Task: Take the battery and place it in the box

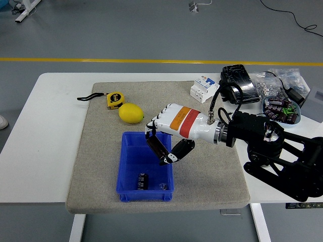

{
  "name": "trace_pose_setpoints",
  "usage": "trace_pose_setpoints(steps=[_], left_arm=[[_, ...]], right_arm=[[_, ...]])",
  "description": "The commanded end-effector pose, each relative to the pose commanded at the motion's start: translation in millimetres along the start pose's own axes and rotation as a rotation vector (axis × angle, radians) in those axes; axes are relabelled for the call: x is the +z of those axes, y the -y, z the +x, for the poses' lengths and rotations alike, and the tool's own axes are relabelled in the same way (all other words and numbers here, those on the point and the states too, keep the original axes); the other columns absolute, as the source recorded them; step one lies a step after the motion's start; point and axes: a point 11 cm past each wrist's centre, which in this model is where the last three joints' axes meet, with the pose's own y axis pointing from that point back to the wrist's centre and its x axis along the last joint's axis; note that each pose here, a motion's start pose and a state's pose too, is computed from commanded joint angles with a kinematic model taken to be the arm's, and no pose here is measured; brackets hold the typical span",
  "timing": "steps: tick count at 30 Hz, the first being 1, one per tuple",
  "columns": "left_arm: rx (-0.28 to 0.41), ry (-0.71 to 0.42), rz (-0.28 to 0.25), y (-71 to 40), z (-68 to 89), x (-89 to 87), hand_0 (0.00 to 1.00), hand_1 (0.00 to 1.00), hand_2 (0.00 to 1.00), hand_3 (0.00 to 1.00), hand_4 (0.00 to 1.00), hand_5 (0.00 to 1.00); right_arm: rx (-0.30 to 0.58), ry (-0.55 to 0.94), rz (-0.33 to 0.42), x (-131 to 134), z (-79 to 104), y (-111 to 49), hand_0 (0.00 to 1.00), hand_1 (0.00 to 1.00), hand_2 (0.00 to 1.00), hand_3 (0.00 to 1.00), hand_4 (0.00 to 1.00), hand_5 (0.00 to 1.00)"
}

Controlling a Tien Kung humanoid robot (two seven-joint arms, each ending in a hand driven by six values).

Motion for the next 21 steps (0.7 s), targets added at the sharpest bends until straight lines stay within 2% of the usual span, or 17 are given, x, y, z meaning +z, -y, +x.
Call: trace_pose_setpoints(steps=[2,3,8,9,21], left_arm=[[0.001,0.0,0.0,-0.1,0.0,0.5,0.569,0.535,0.595,0.573,0.632,0.574],[0.002,-0.001,-0.001,-0.1,0.1,0.6,0.569,0.534,0.597,0.572,0.632,0.574],[0.002,-0.001,-0.002,-0.1,0.2,1.2,0.569,0.534,0.597,0.572,0.632,0.574],[0.003,-0.001,-0.002,-0.2,0.2,1.2,0.569,0.536,0.596,0.573,0.631,0.573],[0.005,-0.002,-0.001,-0.1,0.7,0.3,0.569,0.535,0.595,0.572,0.632,0.572]], right_arm=[[-0.019,-0.001,-0.002,-1,-1.6,3.6,0.454,0.431,0.495,0.48,0.878,0.302],[-0.028,-0.001,-0.005,-1,-2.5,4.7,0.518,0.5,0.592,0.701,0.943,0.35],[-0.053,-0.004,-0.007,-3,-4.7,10.8,0.518,0.5,0.592,0.701,0.943,0.35],[-0.052,-0.005,-0.006,-4,-4.6,11.5,0.53,0.562,0.716,0.912,0.97,0.354],[-0.025,-0.004,-0.001,-5,-1.0,12.9,0.533,0.578,0.737,0.953,0.966,0.358]])
